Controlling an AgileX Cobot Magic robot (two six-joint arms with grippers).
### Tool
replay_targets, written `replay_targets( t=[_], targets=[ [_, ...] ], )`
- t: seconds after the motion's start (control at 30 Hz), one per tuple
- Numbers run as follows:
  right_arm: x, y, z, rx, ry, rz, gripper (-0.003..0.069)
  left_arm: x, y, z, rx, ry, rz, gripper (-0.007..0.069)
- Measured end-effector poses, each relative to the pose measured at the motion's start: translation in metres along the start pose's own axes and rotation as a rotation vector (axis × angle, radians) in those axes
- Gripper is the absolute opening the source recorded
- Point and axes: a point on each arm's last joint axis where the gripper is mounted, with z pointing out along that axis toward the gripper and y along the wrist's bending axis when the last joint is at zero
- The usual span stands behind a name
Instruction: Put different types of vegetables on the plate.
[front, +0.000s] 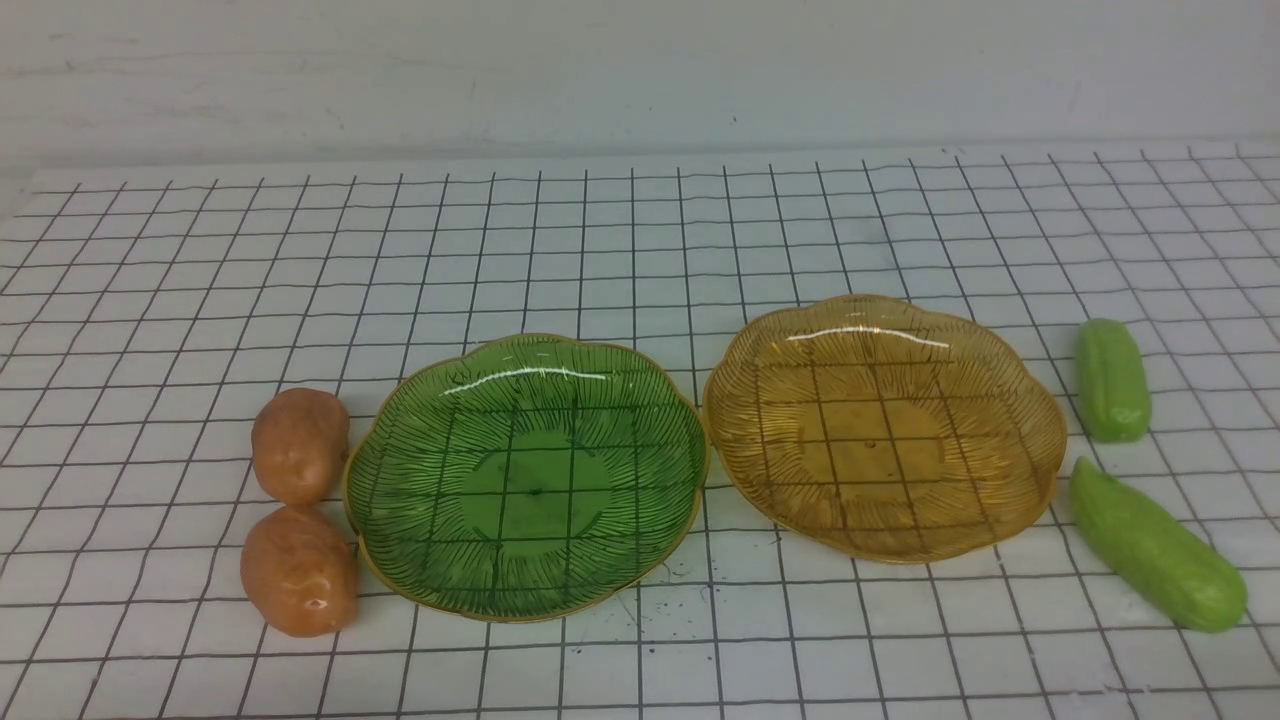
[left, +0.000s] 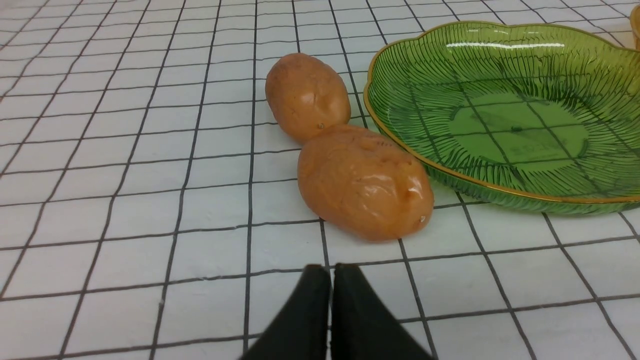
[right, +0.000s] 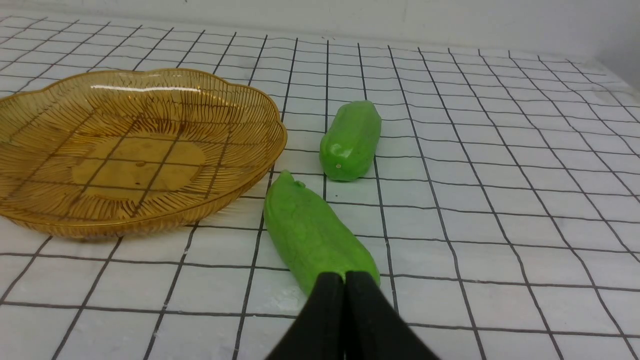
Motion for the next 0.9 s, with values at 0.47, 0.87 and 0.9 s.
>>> replay_targets(
  t=[0.47,0.87,0.9],
  targets=[
    [-0.001,0.005,0.000,-0.050,-0.003,0.224,-0.0015,0.000,-0.004,0.000,0.044,0.000,-0.171,-0.0008],
    [-0.011,0.016,-0.002,-0.234,-0.033,1.011,-0.0015,-0.012,-0.025,-0.004,0.328,0.038,-1.130,-0.0008],
    [-0.011,0.017,-0.002,-0.236,-0.033,1.018,-0.0015,-0.013,-0.025,-0.004,0.330,0.037,-1.135,-0.0008]
  ],
)
